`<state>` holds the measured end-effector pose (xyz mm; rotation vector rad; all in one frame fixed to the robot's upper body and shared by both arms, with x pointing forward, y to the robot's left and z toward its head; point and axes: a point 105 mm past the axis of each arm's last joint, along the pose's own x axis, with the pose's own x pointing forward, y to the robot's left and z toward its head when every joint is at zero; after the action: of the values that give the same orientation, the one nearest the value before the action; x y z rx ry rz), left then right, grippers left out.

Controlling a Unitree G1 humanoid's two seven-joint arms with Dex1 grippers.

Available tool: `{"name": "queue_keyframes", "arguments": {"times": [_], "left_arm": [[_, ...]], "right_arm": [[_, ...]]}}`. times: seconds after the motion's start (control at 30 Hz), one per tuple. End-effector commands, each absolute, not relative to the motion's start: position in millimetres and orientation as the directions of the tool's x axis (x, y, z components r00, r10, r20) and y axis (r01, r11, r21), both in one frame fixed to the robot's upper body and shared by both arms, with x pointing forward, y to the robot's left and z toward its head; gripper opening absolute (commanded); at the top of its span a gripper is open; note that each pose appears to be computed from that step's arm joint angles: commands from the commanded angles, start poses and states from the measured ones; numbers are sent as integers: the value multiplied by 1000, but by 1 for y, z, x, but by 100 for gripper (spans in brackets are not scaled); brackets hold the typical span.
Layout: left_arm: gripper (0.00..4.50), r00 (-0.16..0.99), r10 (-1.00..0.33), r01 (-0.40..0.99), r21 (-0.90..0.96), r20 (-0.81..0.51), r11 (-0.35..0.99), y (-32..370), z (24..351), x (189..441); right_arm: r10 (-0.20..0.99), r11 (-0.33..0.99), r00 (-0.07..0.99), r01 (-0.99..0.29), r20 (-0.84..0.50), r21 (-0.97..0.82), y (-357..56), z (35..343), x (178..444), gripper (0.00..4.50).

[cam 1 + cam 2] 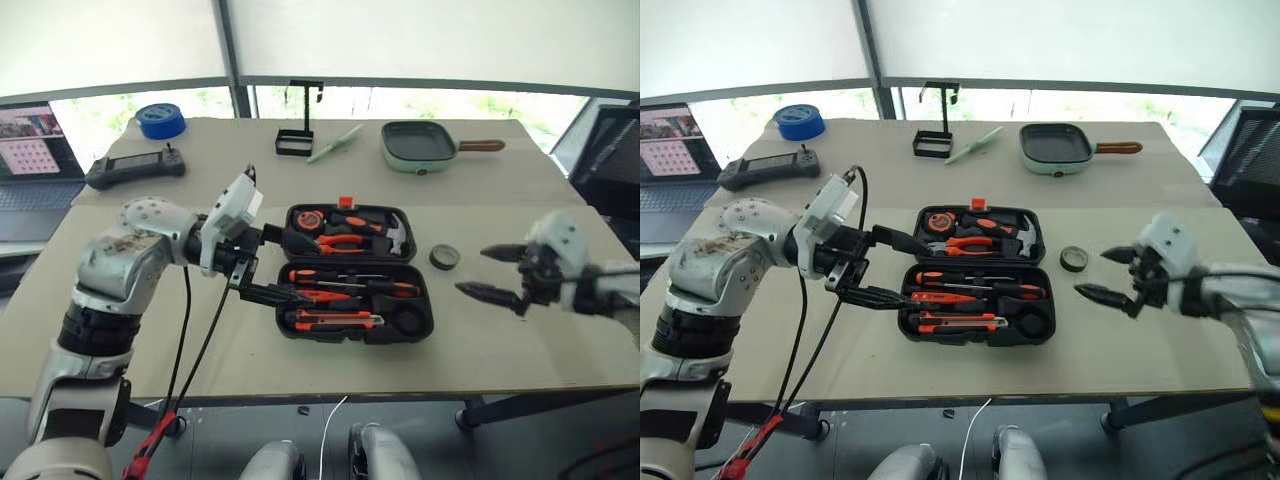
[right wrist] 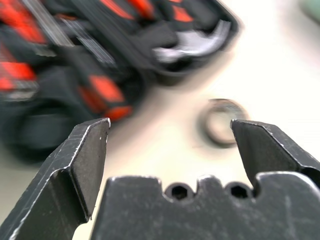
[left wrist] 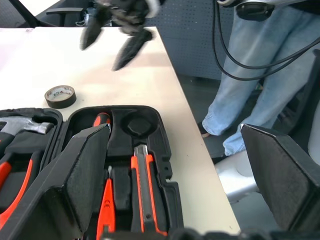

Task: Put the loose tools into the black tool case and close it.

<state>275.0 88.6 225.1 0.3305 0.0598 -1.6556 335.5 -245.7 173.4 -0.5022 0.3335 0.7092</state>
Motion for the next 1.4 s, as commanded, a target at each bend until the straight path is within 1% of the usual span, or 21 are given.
{"name": "queue_keyframes", "arguments": {"times": [0.03,0.1,0.17,0.3,0.4,0.47,0.63,0.7,0.77,0.9,0.97,1.03,1.1,1.13,1.17,1.2,1.27,1.4], "left_arm": [[449,-48,-969,971,217,-243,-103,85,231,273],[449,-37,-970,970,224,-242,-93,85,231,272],[449,-24,-970,970,230,-240,-81,85,232,272],[449,-5,-971,970,235,-241,-64,86,231,272],[450,4,-971,969,243,-241,-56,87,231,272],[450,10,-970,968,244,-242,-51,87,231,271],[450,14,-970,968,246,-244,-48,87,230,271],[450,14,-969,968,247,-245,-49,86,230,272],[450,11,-969,968,245,-246,-52,85,229,273],[450,-8,-964,969,236,-266,-73,84,224,271],[450,-22,-959,971,224,-283,-88,84,220,270],[450,-38,-952,972,208,-304,-106,86,215,267],[450,-61,-939,972,193,-338,-132,88,207,264],[450,-67,-930,970,193,-360,-144,90,202,263],[450,-70,-924,969,195,-375,-153,91,198,263],[450,-71,-921,967,199,-384,-158,91,196,263],[450,-73,-919,965,204,-388,-163,91,196,263],[450,-75,-917,963,210,-392,-168,91,196,264]], "right_arm": [[486,641,729,-673,-483,-370,-246,170,365,450],[457,626,715,-681,-529,-380,-244,159,380,450],[438,608,706,-689,-556,-395,-245,152,387,450],[449,568,675,-721,-585,-396,-240,142,392,450],[424,578,675,-715,-604,-392,-244,135,396,376],[424,584,680,-710,-599,-393,-244,136,398,302],[440,552,681,-719,-586,-421,-242,138,399,137],[437,546,687,-715,-580,-436,-245,139,398,62],[441,553,695,-709,-568,-438,-247,141,397,8],[517,559,678,-730,-523,-393,-245,155,387,8],[615,529,629,-776,-475,-344,-228,170,375,8],[731,443,520,-854,-442,-271,-203,180,352,8],[821,311,372,-927,-432,-207,-176,186,319,8],[837,213,279,-958,-471,-190,-161,178,296,8],[832,145,220,-973,-510,-182,-151,169,281,8],[818,109,188,-979,-544,-175,-145,159,271,8],[785,91,186,-978,-590,-187,-142,146,263,8],[747,123,235,-968,-623,-218,-148,134,266,8]]}}
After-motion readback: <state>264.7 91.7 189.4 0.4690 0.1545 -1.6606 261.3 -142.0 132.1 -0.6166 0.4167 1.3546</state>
